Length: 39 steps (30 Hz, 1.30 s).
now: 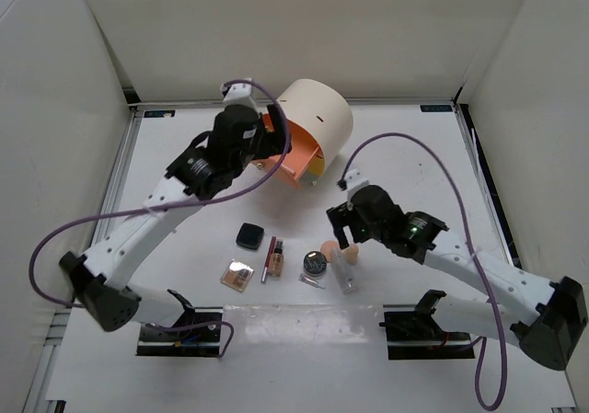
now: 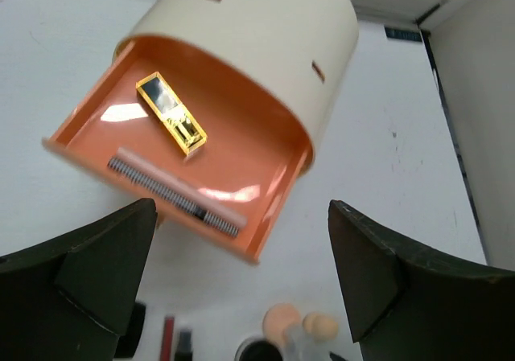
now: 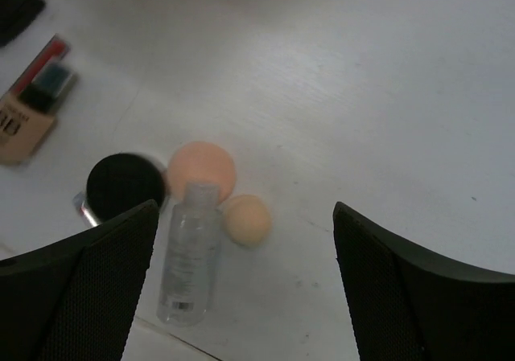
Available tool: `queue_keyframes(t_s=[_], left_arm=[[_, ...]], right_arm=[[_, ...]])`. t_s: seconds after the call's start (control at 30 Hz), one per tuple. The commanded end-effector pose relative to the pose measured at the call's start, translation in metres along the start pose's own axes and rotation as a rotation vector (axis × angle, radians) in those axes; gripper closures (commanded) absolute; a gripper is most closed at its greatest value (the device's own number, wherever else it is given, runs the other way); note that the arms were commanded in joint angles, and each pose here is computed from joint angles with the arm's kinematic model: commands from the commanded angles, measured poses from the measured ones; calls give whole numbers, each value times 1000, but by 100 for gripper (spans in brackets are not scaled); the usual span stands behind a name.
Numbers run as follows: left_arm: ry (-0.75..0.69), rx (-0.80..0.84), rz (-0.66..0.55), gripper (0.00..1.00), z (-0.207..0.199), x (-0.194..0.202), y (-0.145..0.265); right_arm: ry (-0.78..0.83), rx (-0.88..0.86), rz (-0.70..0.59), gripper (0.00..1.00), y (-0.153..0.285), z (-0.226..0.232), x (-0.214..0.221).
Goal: Organize the makeup
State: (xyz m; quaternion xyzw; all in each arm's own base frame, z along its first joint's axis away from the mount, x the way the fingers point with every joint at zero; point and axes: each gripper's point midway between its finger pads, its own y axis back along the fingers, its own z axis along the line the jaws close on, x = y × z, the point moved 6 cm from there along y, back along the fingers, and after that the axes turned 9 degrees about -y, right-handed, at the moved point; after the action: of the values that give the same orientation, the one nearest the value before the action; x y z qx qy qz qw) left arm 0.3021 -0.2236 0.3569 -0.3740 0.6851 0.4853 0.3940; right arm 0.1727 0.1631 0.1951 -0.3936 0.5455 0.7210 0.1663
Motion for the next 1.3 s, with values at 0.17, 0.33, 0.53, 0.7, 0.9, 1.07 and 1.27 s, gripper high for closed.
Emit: queue_keyframes(t_s=[0.17, 0.33, 0.53, 0.7, 0.9, 1.07, 1.27], left_arm=[[-90, 5, 189, 2, 53, 86, 70], [-56, -24, 346, 2, 78, 145, 97], [-24, -73, 476, 2, 93, 192, 109], [-24, -93, 498, 2, 97, 201, 109], [-28, -103, 502, 2, 98, 203, 107], [-41, -138, 497, 2, 102, 199, 107], [-57, -129, 489, 2, 101, 196, 106]], right_arm=[[358, -389, 187, 13, -14, 95, 51], [435, -473, 236, 29, -14, 127, 85], [439, -477, 311, 42, -33, 132, 112], [435, -360, 272, 38, -55, 129, 114], [410, -277, 251, 47, -66, 120, 121], [442, -247, 298, 61, -63, 106, 140], [502, -243, 269, 85, -53, 112, 143]])
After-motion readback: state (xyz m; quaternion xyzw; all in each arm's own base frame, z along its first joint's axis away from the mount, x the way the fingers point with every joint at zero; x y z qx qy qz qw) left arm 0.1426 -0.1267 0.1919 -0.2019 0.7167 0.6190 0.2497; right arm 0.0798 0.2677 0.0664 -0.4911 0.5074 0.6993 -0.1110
